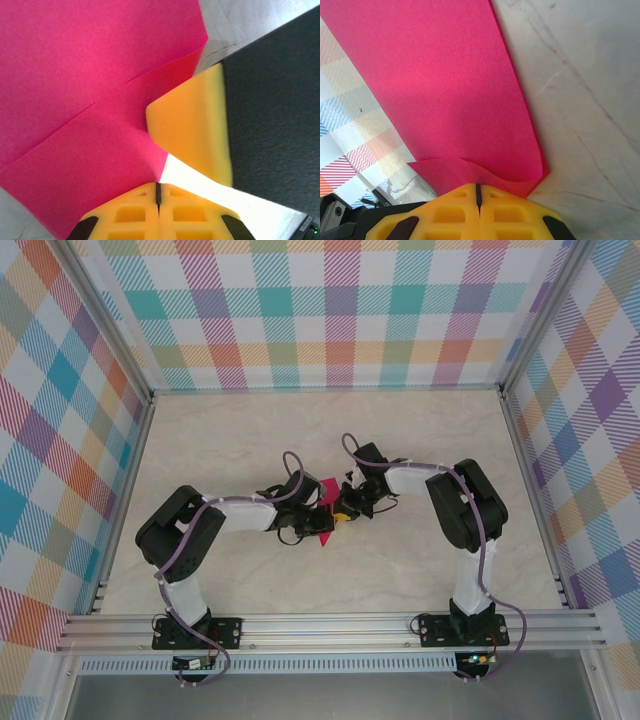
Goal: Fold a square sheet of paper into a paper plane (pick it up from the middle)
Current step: Third fold the triangle at the center of the table.
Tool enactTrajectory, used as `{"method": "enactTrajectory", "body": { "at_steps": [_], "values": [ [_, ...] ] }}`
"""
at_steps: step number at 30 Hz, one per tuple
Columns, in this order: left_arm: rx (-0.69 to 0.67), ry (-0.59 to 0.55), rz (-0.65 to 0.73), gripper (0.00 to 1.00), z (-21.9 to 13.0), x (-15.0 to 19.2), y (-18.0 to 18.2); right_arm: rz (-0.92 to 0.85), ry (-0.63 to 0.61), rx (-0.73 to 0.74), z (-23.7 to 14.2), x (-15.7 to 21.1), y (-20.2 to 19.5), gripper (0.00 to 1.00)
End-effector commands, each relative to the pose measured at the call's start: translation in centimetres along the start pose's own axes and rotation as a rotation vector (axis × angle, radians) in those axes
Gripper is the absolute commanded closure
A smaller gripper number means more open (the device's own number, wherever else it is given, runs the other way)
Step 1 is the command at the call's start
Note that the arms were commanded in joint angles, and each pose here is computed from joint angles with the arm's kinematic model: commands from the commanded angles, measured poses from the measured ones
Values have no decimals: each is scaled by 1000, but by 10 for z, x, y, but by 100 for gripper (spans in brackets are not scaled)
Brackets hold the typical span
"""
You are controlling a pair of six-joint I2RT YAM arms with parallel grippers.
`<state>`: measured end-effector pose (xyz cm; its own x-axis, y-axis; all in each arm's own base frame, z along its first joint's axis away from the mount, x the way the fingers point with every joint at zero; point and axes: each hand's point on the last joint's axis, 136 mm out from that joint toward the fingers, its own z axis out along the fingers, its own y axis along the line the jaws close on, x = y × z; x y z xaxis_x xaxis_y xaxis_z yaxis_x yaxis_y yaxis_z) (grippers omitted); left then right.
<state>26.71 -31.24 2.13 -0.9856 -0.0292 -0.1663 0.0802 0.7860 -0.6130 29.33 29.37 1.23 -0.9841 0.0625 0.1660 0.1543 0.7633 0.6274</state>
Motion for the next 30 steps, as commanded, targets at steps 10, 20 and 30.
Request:
{"method": "enactTrajectory", "body": {
  "at_steps": [10,20,30],
  "values": [
    [-34,126,53,100,-8,63,23,179,51,277,29,17,-88,100],
    [-190,199,82,100,-17,97,56,184,52,280,29,17,-89,100],
    [-116,77,149,100,-44,63,9,153,43,186,26,15,-68,100]
  ]
}}
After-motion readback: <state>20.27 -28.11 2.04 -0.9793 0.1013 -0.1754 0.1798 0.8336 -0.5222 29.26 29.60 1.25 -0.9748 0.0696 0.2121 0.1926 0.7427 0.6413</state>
